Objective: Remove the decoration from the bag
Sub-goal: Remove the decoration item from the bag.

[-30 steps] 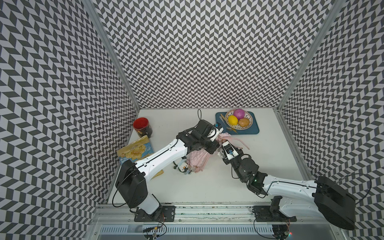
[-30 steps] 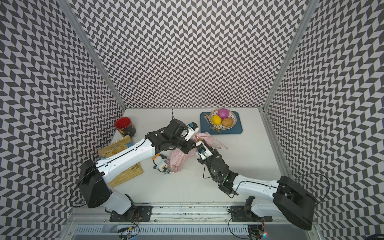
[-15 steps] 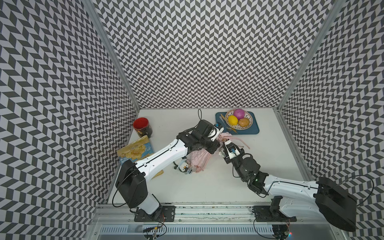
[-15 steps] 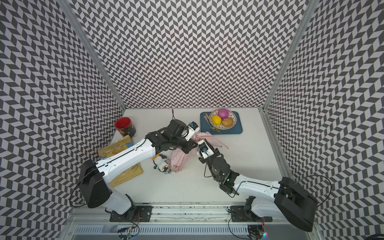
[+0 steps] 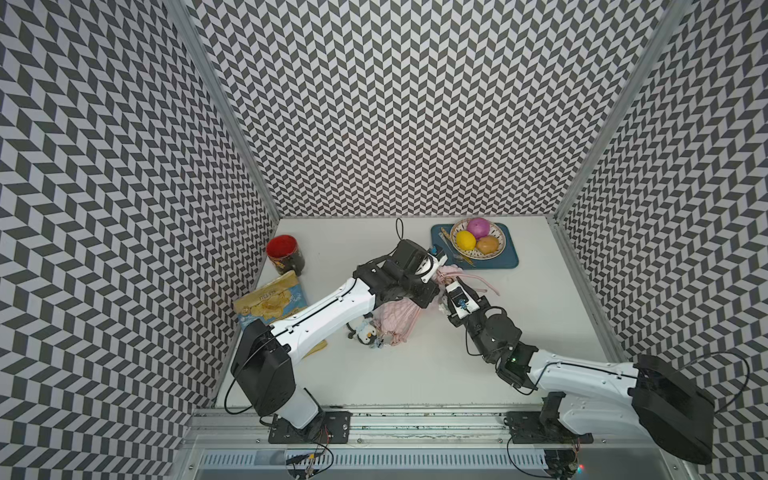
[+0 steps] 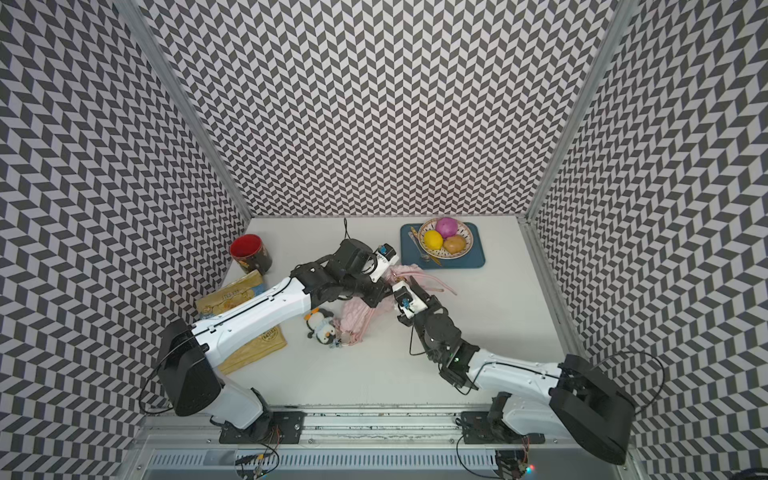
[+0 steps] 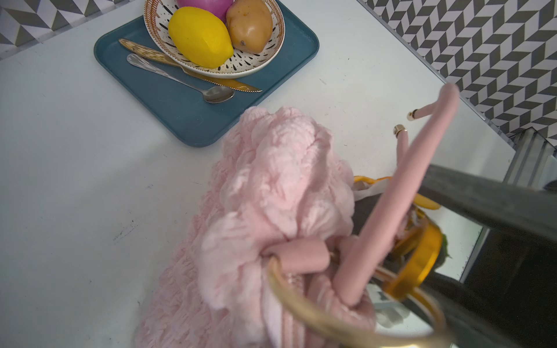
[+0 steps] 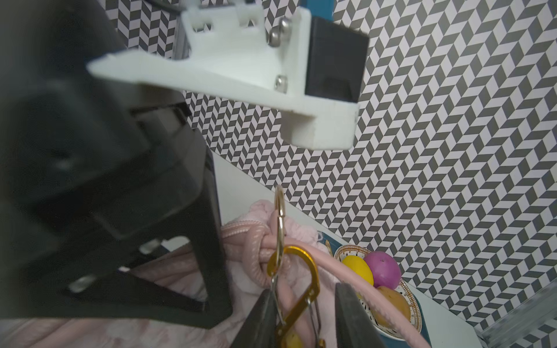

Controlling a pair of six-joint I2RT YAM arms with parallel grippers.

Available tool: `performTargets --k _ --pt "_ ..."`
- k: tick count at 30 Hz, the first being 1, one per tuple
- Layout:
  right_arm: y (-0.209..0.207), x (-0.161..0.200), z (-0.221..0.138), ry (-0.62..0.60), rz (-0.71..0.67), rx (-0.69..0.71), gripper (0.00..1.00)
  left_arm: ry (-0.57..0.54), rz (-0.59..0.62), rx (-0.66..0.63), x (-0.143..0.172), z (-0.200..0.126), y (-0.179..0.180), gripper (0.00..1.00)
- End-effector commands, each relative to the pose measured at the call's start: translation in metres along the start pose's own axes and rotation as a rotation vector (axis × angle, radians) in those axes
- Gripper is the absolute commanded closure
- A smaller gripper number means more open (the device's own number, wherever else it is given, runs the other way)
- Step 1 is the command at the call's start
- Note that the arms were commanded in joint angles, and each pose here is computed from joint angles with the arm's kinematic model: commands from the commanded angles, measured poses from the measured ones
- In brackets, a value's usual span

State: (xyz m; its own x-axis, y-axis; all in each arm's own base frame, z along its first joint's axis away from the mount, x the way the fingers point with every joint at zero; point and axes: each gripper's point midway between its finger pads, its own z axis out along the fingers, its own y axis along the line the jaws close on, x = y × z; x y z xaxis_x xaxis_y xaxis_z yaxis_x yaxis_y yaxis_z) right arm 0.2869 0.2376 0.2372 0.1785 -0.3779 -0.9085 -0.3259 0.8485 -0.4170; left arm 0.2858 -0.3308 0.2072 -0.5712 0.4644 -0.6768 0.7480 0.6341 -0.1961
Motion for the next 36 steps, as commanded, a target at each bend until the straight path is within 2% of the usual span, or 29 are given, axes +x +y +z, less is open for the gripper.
performTargets --k 1,12,23,36 --pt "-0.014 -0.031 -0.001 -0.1 -0.003 0.029 0.65 0.014 0.012 0.013 0.0 -0.001 -0.004 1.0" --pt "-0.008 -0.028 0.004 -0.071 -0.062 0.0 0.7 0.011 0.016 0.017 -0.001 -0.003 -0.005 1.0" --pt "-0.008 -0.015 0.006 -0.027 -0.06 -0.012 0.76 0.007 0.017 0.013 -0.002 -0.004 -0.005 1.0" --pt "-0.015 -0.017 0.004 -0.036 -0.022 -0.006 0.82 0.004 0.019 0.009 -0.002 -0.005 -0.004 1.0"
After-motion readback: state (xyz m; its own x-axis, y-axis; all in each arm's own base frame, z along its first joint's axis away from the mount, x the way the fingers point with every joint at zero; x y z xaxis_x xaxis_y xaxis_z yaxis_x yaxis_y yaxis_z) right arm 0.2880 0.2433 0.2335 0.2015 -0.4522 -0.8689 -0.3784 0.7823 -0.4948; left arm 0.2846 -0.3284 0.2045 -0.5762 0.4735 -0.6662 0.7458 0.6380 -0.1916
